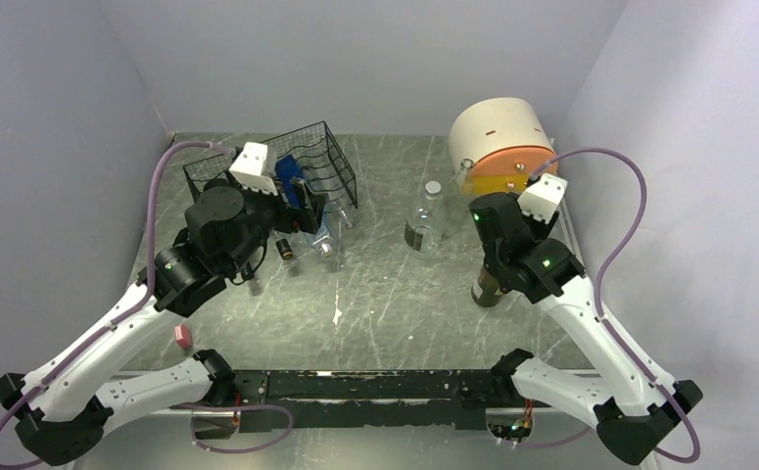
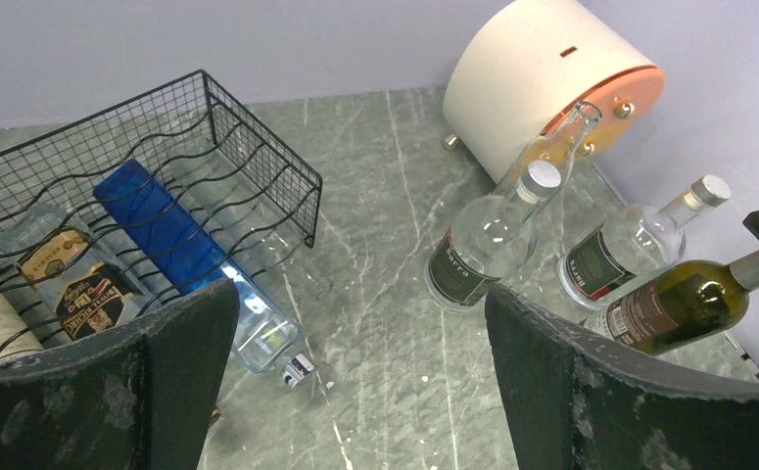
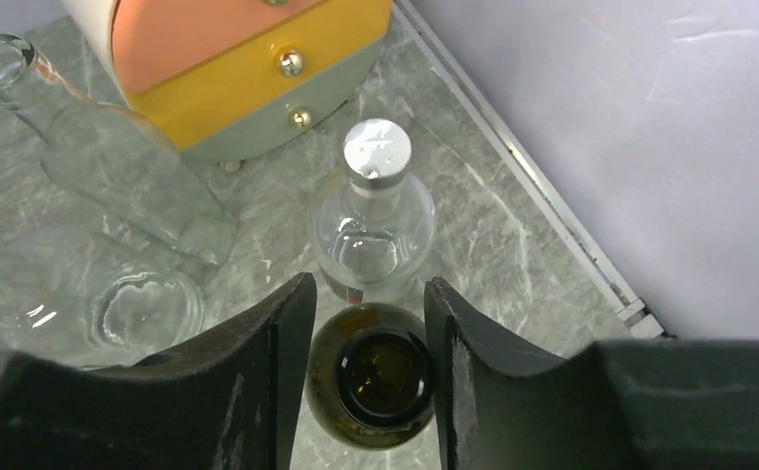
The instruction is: Put the wine bottle on the wine rack
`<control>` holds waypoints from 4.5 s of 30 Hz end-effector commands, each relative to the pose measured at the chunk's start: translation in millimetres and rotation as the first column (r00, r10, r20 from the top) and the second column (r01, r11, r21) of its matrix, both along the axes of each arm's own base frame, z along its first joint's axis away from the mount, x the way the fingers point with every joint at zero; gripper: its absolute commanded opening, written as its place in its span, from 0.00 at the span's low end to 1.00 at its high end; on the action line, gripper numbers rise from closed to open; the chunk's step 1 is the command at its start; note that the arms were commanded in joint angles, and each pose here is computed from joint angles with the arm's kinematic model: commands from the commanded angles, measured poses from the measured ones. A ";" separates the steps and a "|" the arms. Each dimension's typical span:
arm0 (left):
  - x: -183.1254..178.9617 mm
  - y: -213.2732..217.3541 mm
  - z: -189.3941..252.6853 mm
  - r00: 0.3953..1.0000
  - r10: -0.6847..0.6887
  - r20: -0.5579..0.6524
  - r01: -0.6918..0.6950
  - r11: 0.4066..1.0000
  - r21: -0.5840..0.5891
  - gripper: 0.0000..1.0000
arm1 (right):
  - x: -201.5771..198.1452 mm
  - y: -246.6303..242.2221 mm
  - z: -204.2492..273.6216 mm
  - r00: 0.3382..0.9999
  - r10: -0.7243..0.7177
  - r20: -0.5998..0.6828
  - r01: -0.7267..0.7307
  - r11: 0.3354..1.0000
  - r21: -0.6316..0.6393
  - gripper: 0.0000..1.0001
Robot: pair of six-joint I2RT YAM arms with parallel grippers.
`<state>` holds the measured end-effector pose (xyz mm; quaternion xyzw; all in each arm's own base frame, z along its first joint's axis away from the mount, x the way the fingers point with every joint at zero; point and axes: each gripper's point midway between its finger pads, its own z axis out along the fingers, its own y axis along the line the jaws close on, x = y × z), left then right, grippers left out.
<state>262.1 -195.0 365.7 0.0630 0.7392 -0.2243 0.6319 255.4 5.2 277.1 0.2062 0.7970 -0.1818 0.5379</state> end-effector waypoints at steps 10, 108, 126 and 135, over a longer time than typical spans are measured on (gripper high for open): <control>2.0 -30.5 7.2 0.991 -0.120 0.065 0.122 0.992 -0.028 0.99 | -9.7 7.3 -6.6 0.992 0.124 0.004 -0.124 0.991 0.049 0.37; -81.8 -130.9 -96.8 0.512 -0.774 0.371 0.766 0.607 0.210 0.07 | -72.9 268.9 117.0 -0.242 0.843 0.480 -0.956 -0.292 0.032 0.21; 15.6 -148.0 -23.0 0.349 -0.772 0.531 0.117 0.599 0.792 0.07 | -24.3 190.8 154.3 0.302 0.859 0.414 -0.952 0.296 0.080 0.73; 43.0 -148.3 -7.0 0.283 -0.816 0.505 -0.203 0.463 0.863 0.07 | -32.8 161.5 135.0 0.403 0.857 0.320 -0.914 0.396 0.091 0.73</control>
